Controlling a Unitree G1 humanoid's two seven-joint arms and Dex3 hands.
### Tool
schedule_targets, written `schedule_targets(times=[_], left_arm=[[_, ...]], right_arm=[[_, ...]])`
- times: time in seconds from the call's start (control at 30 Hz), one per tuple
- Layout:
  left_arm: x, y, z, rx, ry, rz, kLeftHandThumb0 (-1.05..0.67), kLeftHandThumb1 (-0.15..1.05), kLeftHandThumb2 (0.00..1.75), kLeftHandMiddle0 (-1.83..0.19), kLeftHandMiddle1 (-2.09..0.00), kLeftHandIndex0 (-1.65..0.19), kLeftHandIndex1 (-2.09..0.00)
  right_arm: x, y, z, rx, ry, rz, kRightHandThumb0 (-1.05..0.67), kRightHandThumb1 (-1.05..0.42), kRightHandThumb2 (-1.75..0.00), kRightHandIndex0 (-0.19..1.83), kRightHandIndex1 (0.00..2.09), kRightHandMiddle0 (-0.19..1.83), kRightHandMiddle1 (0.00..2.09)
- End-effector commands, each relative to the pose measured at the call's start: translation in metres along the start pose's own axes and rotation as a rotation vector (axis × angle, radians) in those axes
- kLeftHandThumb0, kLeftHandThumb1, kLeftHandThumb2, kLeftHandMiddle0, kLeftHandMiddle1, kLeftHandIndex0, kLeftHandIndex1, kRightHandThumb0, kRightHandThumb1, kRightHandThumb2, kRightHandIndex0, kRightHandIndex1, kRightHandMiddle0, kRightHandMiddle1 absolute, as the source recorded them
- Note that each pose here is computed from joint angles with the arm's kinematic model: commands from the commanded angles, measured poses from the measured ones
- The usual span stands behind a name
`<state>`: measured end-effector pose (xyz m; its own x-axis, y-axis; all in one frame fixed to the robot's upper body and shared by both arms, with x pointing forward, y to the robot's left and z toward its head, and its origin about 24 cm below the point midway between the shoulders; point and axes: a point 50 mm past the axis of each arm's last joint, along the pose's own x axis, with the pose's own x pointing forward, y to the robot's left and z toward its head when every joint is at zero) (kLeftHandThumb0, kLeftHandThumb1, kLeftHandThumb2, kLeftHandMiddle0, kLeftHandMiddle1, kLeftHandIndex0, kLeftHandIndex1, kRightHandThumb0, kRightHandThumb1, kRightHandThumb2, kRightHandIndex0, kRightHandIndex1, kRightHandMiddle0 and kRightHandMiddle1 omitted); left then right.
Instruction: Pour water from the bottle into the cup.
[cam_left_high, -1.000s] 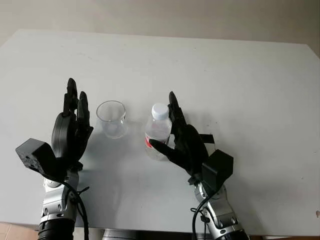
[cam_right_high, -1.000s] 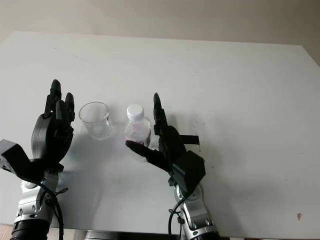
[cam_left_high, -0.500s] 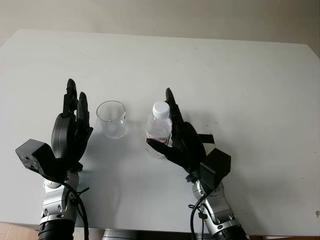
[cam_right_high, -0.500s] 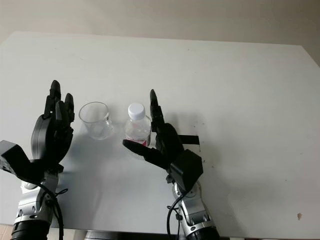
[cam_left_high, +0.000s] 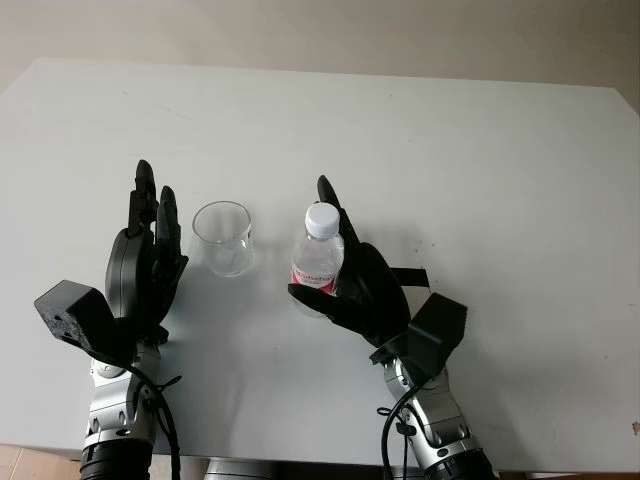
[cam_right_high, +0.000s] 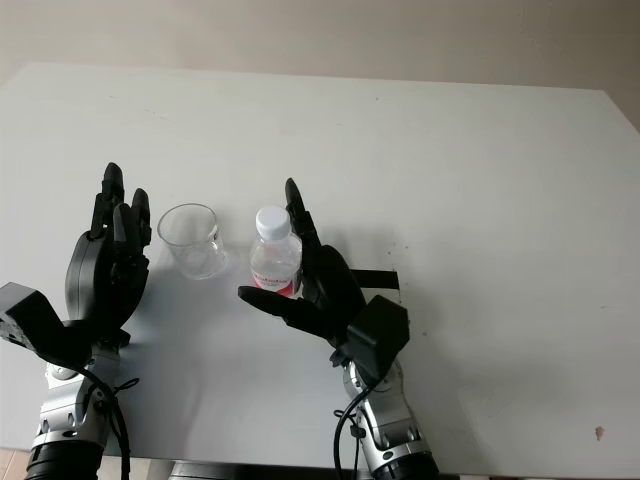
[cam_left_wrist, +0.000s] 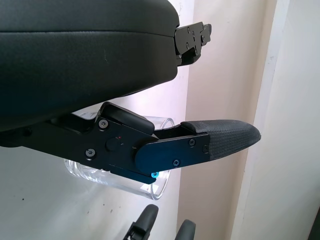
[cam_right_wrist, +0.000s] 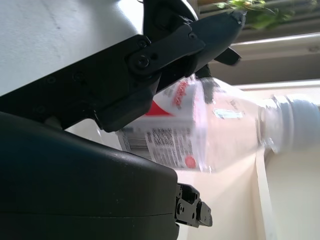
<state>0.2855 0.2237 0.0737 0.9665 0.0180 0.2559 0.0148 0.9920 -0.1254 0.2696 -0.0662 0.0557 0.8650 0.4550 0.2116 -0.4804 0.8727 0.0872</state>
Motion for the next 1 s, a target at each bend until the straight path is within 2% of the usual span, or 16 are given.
schedule_targets(times=[0.0, 0.07, 0.1, 0.13, 0.2, 0.23, 0.3, 0.33, 0.4, 0.47, 0.53, 0.77, 0.9, 0.93, 0.97], left_arm=[[-0.0034, 0.0010, 0.0008, 0.009, -0.007, 0.002, -0.75, 1.05, 0.58, 0.17, -0.05, 0.19, -0.01], [-0.0041, 0.0013, 0.0018, 0.014, -0.008, 0.002, -0.75, 1.05, 0.59, 0.17, -0.05, 0.19, -0.02], [-0.0043, 0.0014, 0.0023, 0.019, -0.010, 0.002, -0.75, 1.05, 0.59, 0.17, -0.05, 0.19, -0.02], [-0.0044, 0.0016, 0.0029, 0.020, -0.010, 0.003, -0.75, 1.05, 0.59, 0.17, -0.05, 0.19, -0.02], [-0.0046, 0.0017, 0.0041, 0.017, -0.010, 0.007, -0.75, 1.05, 0.58, 0.17, -0.06, 0.18, -0.03], [-0.0046, 0.0017, 0.0046, 0.018, -0.009, 0.009, -0.75, 1.05, 0.58, 0.17, -0.06, 0.18, -0.03], [-0.0044, 0.0016, 0.0055, 0.017, -0.011, 0.010, -0.75, 1.05, 0.57, 0.17, -0.06, 0.18, -0.04], [-0.0043, 0.0015, 0.0058, 0.016, -0.013, 0.011, -0.75, 1.05, 0.57, 0.16, -0.06, 0.18, -0.04], [-0.0039, 0.0013, 0.0065, 0.011, -0.018, 0.014, -0.75, 1.05, 0.56, 0.16, -0.06, 0.18, -0.04], [-0.0039, 0.0013, 0.0071, 0.004, -0.022, 0.018, -0.75, 1.05, 0.56, 0.16, -0.06, 0.18, -0.04], [-0.0041, 0.0015, 0.0078, -0.001, -0.023, 0.022, -0.75, 1.05, 0.55, 0.15, -0.06, 0.18, -0.04], [-0.0041, 0.0031, 0.0091, 0.000, -0.029, 0.030, -0.77, 1.05, 0.53, 0.15, -0.06, 0.18, -0.05], [-0.0048, 0.0026, 0.0080, -0.003, -0.027, 0.032, -0.76, 1.05, 0.52, 0.14, -0.06, 0.18, -0.05], [-0.0050, 0.0025, 0.0077, -0.004, -0.025, 0.034, -0.76, 1.05, 0.52, 0.14, -0.06, 0.18, -0.05], [-0.0052, 0.0024, 0.0075, -0.007, -0.023, 0.033, -0.76, 1.05, 0.52, 0.14, -0.06, 0.18, -0.05]], right_arm=[[0.0054, 0.0123, 0.0055, 0.099, -0.031, -0.054, -0.76, -0.88, -0.05, -0.18, 0.00, -0.18, 0.01], [0.0055, 0.0115, 0.0066, 0.104, -0.018, -0.102, -0.67, -0.88, -0.05, -0.07, 0.10, -0.07, 0.08], [0.0055, 0.0107, 0.0072, 0.100, -0.016, -0.114, -0.61, -0.90, -0.05, -0.14, 0.84, -0.12, 0.46], [0.0056, 0.0097, 0.0077, 0.083, -0.015, -0.123, -0.57, -0.91, -0.05, -0.17, 1.28, -0.15, 0.83], [0.0057, 0.0075, 0.0085, 0.037, -0.007, -0.129, -0.53, -0.92, -0.05, -0.19, 1.90, -0.18, 1.53], [0.0056, 0.0066, 0.0087, 0.022, -0.001, -0.127, -0.53, -0.92, -0.05, -0.19, 1.99, -0.19, 1.72], [0.0053, 0.0052, 0.0088, -0.005, 0.004, -0.122, -0.53, -0.92, -0.05, -0.18, 2.07, -0.19, 2.00], [0.0051, 0.0048, 0.0086, -0.018, 0.006, -0.121, -0.53, -0.92, -0.05, -0.17, 2.08, -0.19, 2.05], [0.0048, 0.0043, 0.0077, -0.052, 0.017, -0.114, -0.55, -0.92, -0.05, -0.01, 2.09, -0.16, 2.08], [0.0045, 0.0043, 0.0071, -0.087, 0.026, -0.094, -0.54, -0.91, -0.05, 0.20, 2.09, 0.06, 2.09], [0.0041, 0.0046, 0.0063, -0.107, 0.042, -0.063, -0.56, -0.89, -0.05, 0.17, 2.09, 0.16, 2.09], [0.0039, 0.0068, 0.0048, -0.069, 0.074, 0.092, -0.51, -0.85, -0.05, 0.07, 2.09, -0.16, 2.09], [0.0043, 0.0067, 0.0032, -0.046, 0.085, 0.132, -0.50, -0.82, -0.05, 0.05, 2.09, -0.17, 2.09], [0.0044, 0.0066, 0.0035, -0.067, 0.082, 0.141, -0.50, -0.82, -0.05, 0.07, 2.09, -0.15, 2.09], [0.0045, 0.0065, 0.0038, -0.094, 0.077, 0.149, -0.49, -0.83, -0.05, 0.16, 2.09, -0.04, 2.09]])
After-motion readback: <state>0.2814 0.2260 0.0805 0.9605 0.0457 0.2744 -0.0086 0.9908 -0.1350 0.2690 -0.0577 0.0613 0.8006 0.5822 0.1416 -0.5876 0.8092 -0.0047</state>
